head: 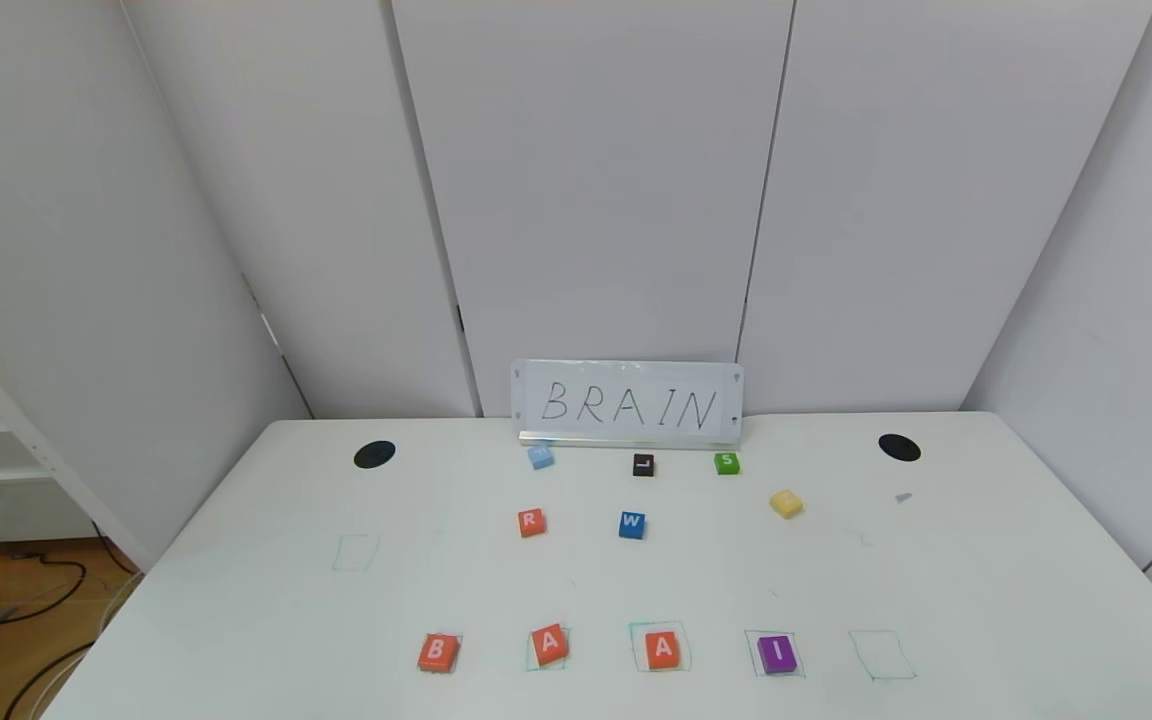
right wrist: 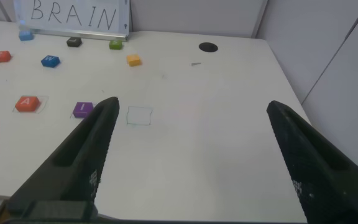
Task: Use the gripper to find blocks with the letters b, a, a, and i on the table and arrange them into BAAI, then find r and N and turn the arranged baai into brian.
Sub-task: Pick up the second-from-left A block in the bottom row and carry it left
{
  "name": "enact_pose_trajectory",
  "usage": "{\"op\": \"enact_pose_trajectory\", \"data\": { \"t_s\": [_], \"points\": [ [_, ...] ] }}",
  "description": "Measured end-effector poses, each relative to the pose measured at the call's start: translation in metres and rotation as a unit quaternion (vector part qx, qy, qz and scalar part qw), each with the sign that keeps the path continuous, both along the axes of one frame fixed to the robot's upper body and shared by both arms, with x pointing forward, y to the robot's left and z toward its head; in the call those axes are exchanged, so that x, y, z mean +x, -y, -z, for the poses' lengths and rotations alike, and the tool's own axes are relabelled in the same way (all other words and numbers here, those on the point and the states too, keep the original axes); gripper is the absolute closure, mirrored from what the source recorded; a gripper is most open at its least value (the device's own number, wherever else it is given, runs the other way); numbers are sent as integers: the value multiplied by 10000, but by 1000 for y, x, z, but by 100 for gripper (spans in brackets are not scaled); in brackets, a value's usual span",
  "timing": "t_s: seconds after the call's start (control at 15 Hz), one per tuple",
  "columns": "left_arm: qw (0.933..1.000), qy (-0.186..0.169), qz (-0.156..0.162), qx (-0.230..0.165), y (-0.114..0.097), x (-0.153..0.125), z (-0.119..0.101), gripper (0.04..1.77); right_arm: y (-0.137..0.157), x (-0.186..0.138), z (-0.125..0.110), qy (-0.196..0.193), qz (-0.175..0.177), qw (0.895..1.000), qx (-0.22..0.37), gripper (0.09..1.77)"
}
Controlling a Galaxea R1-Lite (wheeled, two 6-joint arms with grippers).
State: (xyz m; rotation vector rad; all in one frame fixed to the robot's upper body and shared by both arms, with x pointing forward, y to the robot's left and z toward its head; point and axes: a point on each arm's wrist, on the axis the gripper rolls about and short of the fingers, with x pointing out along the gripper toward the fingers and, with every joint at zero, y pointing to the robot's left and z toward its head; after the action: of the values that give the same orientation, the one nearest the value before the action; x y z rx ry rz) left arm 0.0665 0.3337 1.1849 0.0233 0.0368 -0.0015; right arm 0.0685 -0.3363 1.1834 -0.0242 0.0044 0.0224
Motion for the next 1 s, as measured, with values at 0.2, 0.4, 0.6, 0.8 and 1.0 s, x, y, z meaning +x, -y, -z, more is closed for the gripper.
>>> {"op": "enact_pose_trajectory", "data": {
  "t_s": [0.2,0.4,0.6,0.8,1.0],
  "points": [
    [10000,4,-18,-21,0,0,1,9,0,0,0,-17,-2,10000,29,15],
    [10000,-27,-9,13,0,0,1,9,0,0,0,-42,13,10000,65,15],
    [9998,171,32,28,0,-5,-17,9,0,-3,-12,-176,38,9998,69,15],
    [9999,116,60,72,0,-7,-40,9,0,-3,-38,-497,105,9987,53,15],
    [9999,-45,85,80,0,2,-71,9,0,7,-64,-738,105,9972,40,15]
  ]
}}
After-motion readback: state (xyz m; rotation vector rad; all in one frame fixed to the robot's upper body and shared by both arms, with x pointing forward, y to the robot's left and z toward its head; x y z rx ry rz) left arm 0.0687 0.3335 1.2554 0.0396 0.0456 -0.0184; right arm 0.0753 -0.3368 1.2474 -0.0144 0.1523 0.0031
